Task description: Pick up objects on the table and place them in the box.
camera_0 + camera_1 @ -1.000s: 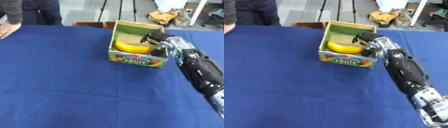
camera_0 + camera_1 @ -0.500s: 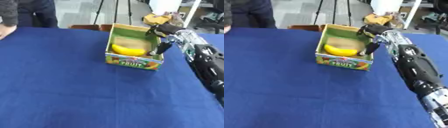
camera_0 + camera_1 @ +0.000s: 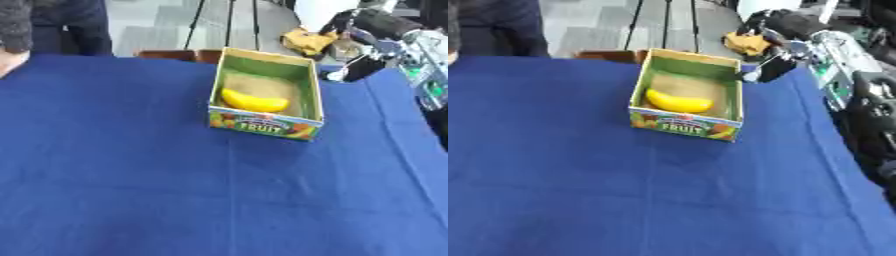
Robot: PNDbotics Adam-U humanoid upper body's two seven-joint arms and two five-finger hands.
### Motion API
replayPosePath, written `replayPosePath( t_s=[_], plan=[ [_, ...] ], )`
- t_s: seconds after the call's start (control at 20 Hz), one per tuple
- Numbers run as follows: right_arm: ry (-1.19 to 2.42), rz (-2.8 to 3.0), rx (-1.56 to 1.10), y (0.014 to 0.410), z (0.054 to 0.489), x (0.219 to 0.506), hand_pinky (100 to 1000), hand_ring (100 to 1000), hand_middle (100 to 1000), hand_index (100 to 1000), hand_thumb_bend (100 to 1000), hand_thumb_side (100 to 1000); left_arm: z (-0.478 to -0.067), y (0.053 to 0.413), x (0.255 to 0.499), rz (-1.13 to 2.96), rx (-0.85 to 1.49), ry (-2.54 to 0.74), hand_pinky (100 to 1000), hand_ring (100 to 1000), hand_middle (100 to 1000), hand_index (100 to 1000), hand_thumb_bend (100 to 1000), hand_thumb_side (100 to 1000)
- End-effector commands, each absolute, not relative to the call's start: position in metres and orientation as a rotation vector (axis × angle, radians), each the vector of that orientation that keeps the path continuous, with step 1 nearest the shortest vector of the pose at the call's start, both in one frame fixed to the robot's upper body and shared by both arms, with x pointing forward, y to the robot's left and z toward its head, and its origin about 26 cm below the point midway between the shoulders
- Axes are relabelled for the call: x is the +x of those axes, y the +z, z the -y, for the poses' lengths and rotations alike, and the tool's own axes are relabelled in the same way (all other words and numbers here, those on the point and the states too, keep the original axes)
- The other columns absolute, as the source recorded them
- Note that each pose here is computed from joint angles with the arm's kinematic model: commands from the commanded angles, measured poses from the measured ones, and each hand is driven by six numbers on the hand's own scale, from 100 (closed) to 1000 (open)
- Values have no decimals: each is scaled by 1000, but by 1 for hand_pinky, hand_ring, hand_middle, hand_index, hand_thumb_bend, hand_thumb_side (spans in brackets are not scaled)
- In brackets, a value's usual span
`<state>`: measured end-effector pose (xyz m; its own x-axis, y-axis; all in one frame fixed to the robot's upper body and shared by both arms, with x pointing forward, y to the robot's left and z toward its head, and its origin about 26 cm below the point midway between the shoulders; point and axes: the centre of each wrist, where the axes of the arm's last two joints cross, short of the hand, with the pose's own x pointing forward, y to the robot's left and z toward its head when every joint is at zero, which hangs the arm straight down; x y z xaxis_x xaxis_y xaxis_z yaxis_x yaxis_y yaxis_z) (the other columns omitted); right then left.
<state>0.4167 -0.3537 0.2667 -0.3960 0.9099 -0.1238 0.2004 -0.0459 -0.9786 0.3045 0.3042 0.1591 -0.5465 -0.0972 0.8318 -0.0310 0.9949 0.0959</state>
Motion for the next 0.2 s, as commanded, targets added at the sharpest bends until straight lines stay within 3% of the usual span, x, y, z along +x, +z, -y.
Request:
replayPosePath(
  t_s=[0.05,0.2],
  plan=[
    [1453,1700,-1248,296,362,392,640,749,760,828,491,333,-311,166,303,2165,129,-96,617,608,604,756,537,763],
    [1424,1715,-1235,293,367,377,633,741,753,817,483,330,-312,163,302,2158,131,-89,616,608,603,755,535,765]
  ],
)
